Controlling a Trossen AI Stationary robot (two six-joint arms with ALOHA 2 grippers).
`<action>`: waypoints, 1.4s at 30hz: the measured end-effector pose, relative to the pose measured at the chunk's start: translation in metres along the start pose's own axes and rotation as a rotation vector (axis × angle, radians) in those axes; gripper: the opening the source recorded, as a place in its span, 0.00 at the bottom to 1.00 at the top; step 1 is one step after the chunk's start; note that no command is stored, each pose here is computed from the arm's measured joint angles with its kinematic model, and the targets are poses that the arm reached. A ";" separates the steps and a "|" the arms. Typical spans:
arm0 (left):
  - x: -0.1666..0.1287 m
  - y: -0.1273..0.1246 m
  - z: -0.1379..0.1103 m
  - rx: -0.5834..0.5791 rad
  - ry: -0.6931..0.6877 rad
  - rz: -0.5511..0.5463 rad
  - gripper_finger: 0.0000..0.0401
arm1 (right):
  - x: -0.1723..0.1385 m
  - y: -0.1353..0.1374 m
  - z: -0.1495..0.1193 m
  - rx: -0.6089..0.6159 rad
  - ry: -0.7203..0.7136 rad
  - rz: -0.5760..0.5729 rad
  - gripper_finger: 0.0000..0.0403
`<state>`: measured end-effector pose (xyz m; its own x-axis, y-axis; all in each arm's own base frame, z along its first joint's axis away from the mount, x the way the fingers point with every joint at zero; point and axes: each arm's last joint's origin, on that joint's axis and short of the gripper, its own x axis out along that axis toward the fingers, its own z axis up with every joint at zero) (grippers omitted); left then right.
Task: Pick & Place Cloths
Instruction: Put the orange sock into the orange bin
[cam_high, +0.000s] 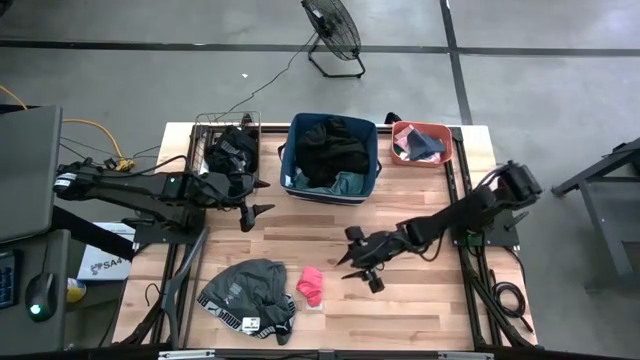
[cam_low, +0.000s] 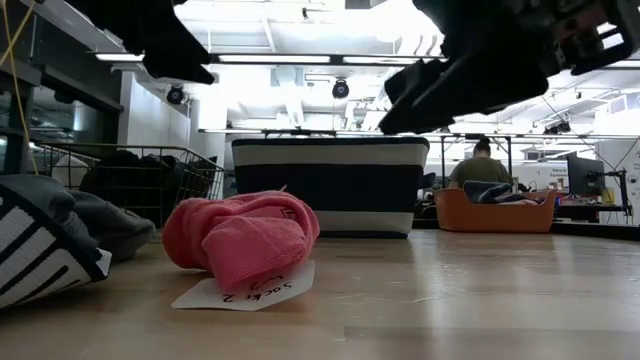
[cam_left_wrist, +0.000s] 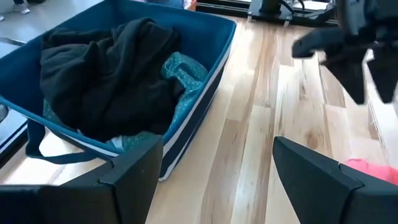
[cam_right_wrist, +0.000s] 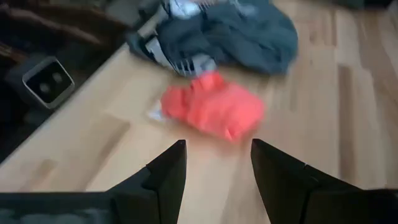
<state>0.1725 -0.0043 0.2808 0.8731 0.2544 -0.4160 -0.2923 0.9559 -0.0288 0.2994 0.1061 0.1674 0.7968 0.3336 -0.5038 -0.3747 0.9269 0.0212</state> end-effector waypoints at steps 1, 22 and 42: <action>0.000 0.000 0.000 -0.001 0.000 0.000 0.74 | 0.004 0.001 -0.001 -0.009 -0.022 0.004 0.43; 0.000 -0.001 0.005 -0.165 -0.048 -0.018 0.74 | 0.033 0.001 0.057 -0.187 -0.023 0.013 0.80; 0.000 -0.002 0.005 -0.217 -0.036 -0.051 0.74 | 0.092 -0.039 0.055 0.064 0.229 0.051 0.80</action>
<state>0.1751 -0.0055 0.2850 0.9010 0.2155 -0.3765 -0.3212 0.9147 -0.2452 0.4139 0.1104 0.1678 0.6465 0.3396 -0.6831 -0.3753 0.9212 0.1028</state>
